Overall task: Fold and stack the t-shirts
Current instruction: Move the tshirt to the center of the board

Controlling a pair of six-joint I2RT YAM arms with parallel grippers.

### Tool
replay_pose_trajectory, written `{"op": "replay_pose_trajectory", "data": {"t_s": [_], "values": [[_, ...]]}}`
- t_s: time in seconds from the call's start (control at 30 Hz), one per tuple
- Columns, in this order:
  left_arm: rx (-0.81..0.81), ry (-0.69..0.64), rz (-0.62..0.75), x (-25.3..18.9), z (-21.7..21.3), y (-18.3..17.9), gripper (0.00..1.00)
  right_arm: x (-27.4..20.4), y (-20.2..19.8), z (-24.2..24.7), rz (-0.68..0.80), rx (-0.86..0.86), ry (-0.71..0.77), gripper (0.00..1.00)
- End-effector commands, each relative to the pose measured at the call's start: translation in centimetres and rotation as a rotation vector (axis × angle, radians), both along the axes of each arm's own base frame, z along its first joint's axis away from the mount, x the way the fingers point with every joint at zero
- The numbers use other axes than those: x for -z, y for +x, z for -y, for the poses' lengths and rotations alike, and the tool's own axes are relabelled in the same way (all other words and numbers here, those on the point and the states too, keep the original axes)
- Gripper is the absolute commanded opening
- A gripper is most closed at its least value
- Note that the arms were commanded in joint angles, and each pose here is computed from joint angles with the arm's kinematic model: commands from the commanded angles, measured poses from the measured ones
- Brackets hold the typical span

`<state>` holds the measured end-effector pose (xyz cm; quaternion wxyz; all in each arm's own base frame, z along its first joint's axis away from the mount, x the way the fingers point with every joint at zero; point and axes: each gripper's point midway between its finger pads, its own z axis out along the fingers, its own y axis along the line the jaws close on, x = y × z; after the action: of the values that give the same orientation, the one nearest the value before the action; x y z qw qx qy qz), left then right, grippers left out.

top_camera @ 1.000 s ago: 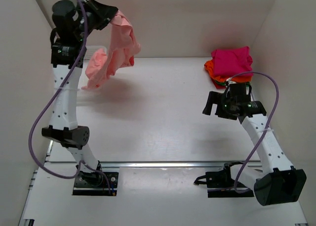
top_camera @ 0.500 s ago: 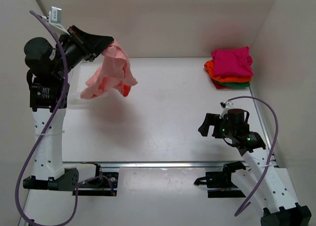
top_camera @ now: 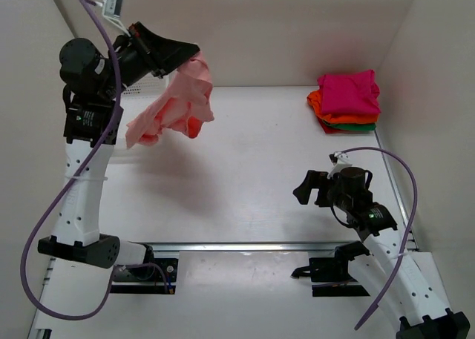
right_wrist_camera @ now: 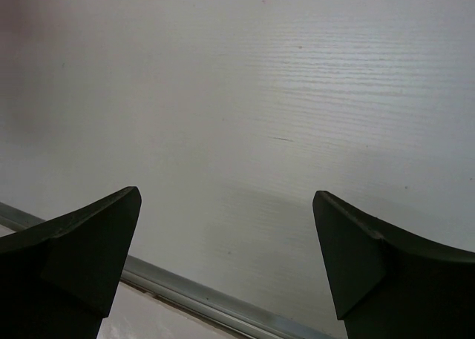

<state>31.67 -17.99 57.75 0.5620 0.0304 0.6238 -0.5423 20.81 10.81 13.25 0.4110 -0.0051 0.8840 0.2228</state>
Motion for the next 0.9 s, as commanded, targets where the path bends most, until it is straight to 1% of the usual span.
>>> {"op": "replay_pose_trajectory", "data": {"t_s": [0.0, 0.07, 0.1, 0.13, 0.2, 0.27, 0.33, 0.37, 0.4, 0.47, 0.53, 0.63, 0.67, 0.7, 0.73, 0.77, 0.83, 0.87], "values": [[0.203, -0.069, 0.224, -6.6, 2.6, -7.3, 0.0, -2.4, 1.3, 0.1, 0.093, 0.005, 0.002, 0.99], [0.234, -0.089, 0.27, -8.1, 1.9, -9.1, 0.0, -2.2, 1.4, 0.3, 0.099, 0.003, -0.003, 0.99], [0.209, -0.094, 0.358, -9.7, 0.6, -10.4, 0.0, -1.9, 1.4, 0.2, 0.095, -0.003, -0.008, 0.99], [0.204, -0.102, 0.407, -10.6, -0.3, -11.8, 0.0, -1.9, 1.4, 0.2, 0.097, -0.002, -0.005, 0.99], [0.199, -0.099, 0.444, -11.3, -1.1, -13.5, 0.0, -1.6, 1.4, 0.3, 0.093, -0.003, -0.013, 0.99], [0.209, -0.105, 0.457, -11.8, -1.1, -14.4, 0.0, -1.6, 1.6, 0.4, 0.103, 0.007, -0.019, 0.99], [0.249, -0.13, 0.491, -12.3, -1.0, -16.2, 0.0, -1.8, 1.7, 0.3, 0.113, 0.002, -0.015, 0.99], [0.267, -0.141, 0.47, -12.0, -1.0, -16.4, 0.0, -1.9, 1.7, 0.2, 0.115, 0.004, -0.01, 0.99], [0.258, -0.14, 0.476, -12.0, -1.1, -16.4, 0.0, -1.9, 1.7, 0.3, 0.114, 0.006, -0.015, 1.0], [0.24, -0.129, 0.438, -11.4, -1.0, -15.6, 0.0, -2.2, 1.8, 0.5, 0.123, 0.019, -0.01, 0.99], [0.236, -0.122, 0.413, -10.6, -0.8, -13.8, 0.0, -2.3, 1.6, 0.7, 0.128, 0.017, -0.016, 0.99], [0.234, -0.117, 0.294, -7.1, -0.1, -8.3, 0.0, -2.2, 1.7, 1.1, 0.131, 0.028, -0.017, 0.99], [0.233, -0.096, 0.231, -4.7, 0.5, -5.5, 0.0, -2.0, 1.8, 1.2, 0.119, 0.037, -0.016, 0.99], [0.195, -0.077, 0.192, -2.3, 0.6, -2.6, 0.0, -2.2, 1.7, 1.4, 0.122, 0.043, -0.014, 0.99], [0.168, -0.067, 0.166, -0.8, 0.8, -0.9, 0.0, -2.2, 1.8, 1.3, 0.121, 0.046, -0.013, 0.99], [0.139, -0.043, 0.063, 3.9, 1.3, 3.3, 0.0, -2.1, 1.7, 1.5, 0.12, 0.047, -0.029, 0.99], [0.119, -0.014, -0.009, 7.5, 1.7, 6.3, 0.0, -2.0, 1.8, 1.4, 0.115, 0.054, -0.026, 0.99], [0.087, 0.027, -0.071, 10.8, 2.1, 9.2, 0.0, -2.0, 2.0, 1.5, 0.111, 0.057, -0.029, 0.99]]}}
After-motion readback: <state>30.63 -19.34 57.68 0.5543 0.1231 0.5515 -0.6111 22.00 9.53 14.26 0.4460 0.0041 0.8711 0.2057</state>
